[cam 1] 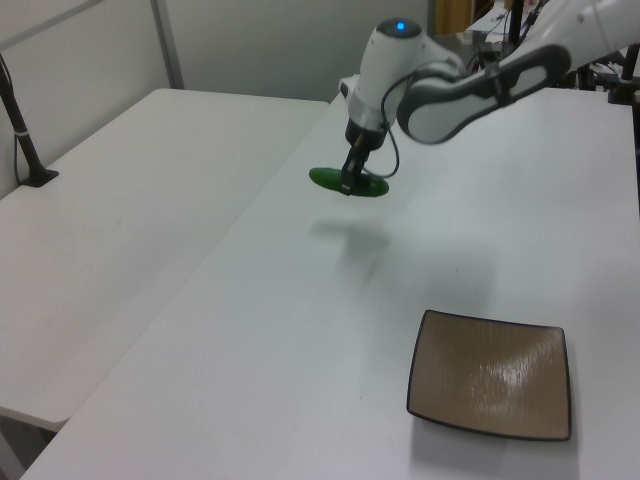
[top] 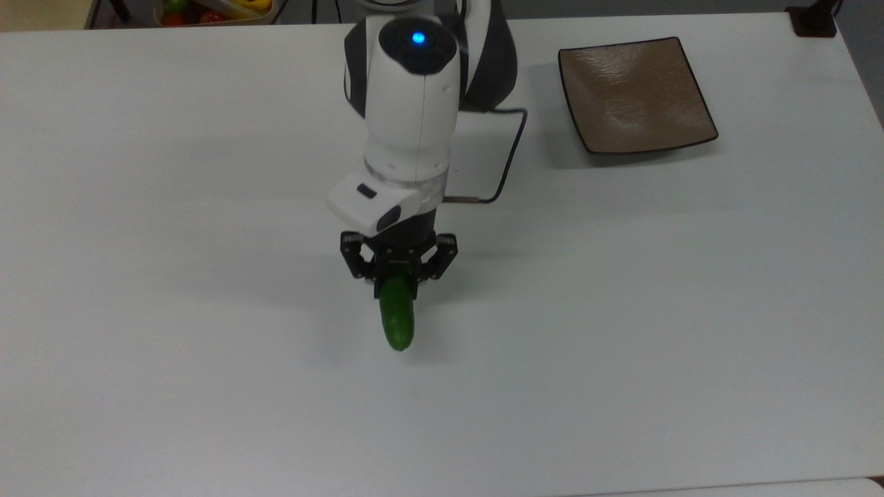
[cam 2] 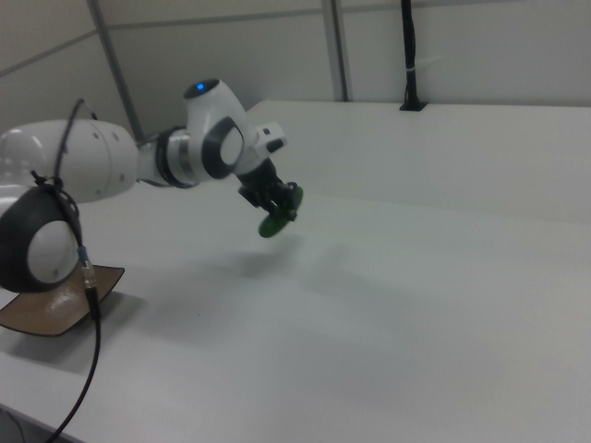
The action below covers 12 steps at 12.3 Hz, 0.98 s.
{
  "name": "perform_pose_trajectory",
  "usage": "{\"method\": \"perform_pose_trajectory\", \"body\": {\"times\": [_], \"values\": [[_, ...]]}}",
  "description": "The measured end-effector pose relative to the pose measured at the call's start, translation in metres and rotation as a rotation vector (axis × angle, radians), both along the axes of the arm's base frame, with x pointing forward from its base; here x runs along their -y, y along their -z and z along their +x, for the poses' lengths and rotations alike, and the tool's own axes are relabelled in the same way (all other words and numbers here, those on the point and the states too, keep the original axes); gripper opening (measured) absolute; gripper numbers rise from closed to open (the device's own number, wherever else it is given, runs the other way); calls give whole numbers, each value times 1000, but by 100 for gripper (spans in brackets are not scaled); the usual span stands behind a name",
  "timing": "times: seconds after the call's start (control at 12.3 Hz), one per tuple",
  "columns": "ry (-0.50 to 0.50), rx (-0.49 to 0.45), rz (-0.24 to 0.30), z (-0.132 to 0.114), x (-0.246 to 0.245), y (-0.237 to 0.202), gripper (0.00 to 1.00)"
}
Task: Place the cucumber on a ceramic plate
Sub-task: 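Lift the held cucumber up off the table, then carry the cucumber to the brown square plate and lower it on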
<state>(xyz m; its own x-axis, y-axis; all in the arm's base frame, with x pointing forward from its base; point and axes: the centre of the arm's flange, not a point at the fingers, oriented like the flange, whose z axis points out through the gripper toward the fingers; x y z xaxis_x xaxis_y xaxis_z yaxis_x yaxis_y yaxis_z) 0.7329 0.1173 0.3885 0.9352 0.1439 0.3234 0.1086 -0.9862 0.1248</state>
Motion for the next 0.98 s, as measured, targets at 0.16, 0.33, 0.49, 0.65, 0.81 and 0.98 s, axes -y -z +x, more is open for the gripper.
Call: {"method": "perform_pose_trajectory", "body": {"times": [0.16,0.33,0.49,0.65,0.81,0.98], "values": [[5,-45,59,-21,-24,-42,44],[8,-86,100,-51,-59,-78,44],[3,-144,104,-87,-89,-110,44],[-2,-182,125,-124,-120,-134,44],[-3,-199,138,-160,-155,-141,44],[-36,-228,127,-203,-197,-134,44]]}}
